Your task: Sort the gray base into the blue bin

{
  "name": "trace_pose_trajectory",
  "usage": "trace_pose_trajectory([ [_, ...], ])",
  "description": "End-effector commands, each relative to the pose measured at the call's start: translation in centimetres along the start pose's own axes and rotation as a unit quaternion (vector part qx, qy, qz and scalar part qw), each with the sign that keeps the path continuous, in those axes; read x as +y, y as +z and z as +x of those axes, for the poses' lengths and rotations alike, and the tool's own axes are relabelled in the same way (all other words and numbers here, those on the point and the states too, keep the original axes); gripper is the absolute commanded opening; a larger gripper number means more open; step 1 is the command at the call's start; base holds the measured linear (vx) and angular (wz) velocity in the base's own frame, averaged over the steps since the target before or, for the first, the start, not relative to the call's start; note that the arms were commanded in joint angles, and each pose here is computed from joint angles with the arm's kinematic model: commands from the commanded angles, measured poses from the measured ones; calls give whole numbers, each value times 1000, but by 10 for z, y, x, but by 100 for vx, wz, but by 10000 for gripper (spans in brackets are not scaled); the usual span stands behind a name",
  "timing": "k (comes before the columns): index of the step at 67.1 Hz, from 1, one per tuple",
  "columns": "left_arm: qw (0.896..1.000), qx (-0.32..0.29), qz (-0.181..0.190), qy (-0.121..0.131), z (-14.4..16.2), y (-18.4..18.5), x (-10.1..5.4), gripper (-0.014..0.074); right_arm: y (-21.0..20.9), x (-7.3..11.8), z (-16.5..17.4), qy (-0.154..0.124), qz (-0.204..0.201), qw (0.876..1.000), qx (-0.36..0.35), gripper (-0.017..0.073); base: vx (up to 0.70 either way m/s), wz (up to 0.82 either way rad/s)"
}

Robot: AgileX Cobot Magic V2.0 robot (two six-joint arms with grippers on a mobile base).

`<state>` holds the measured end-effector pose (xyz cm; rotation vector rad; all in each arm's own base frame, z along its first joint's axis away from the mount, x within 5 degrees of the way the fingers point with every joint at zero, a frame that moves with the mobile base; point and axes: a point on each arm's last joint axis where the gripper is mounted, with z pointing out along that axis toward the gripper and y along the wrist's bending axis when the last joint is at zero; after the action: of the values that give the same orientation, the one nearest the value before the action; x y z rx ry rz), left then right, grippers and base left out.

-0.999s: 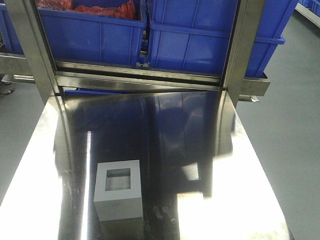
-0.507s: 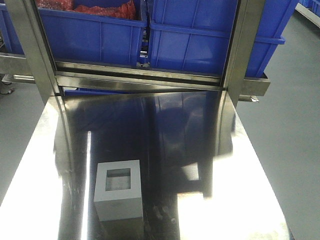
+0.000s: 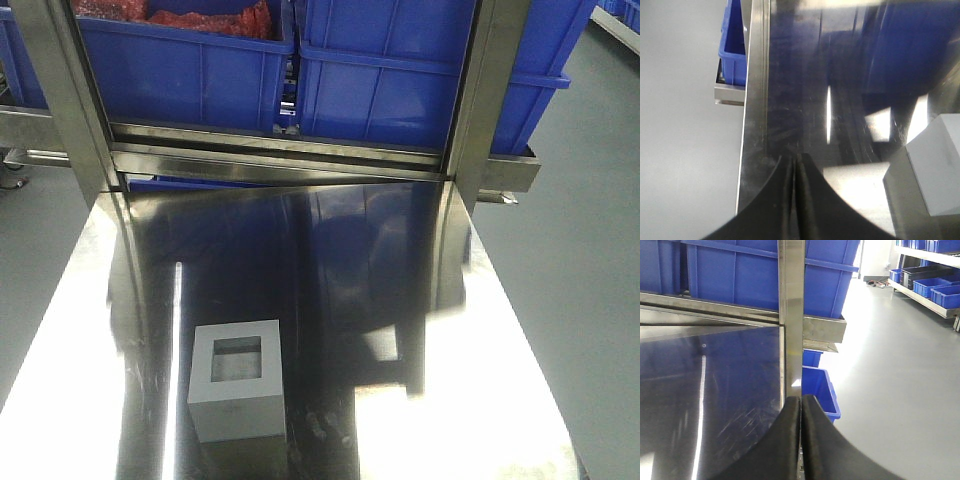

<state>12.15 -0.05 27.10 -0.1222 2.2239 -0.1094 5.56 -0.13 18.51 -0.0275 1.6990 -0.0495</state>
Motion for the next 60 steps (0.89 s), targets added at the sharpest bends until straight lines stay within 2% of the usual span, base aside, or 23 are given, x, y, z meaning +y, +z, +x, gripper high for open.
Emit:
trace_pose_trajectory([
  [1,999,-52,3,-5,-16,-5,-1,-4,0,0,-6,-8,0,999,-39,-5,0,0],
  [14,998,-62,1,-5,-18,-5,-1,74,0,0,-6,-8,0,999,-39,-5,0,0],
  [37,998,-59,1,-4,-18,-5,-1,440,0,0,-5,-8,0,999,-39,-5,0,0],
  [43,998,-56,1,-5,-17,-5,-1,475,0,0,-5,-8,0,999,-39,-5,0,0],
  [54,998,-69,1,-6,-19,-6,-1,465,0,0,-5,-8,0,999,-39,-5,0,0],
  [57,997,-81,4,-18,-21,-6,-1,463,0,0,-5,-8,0,999,-39,-5,0,0],
  [60,996,-82,12,-41,-22,-6,-2,463,0,0,-5,-8,0,999,-39,-5,0,0],
])
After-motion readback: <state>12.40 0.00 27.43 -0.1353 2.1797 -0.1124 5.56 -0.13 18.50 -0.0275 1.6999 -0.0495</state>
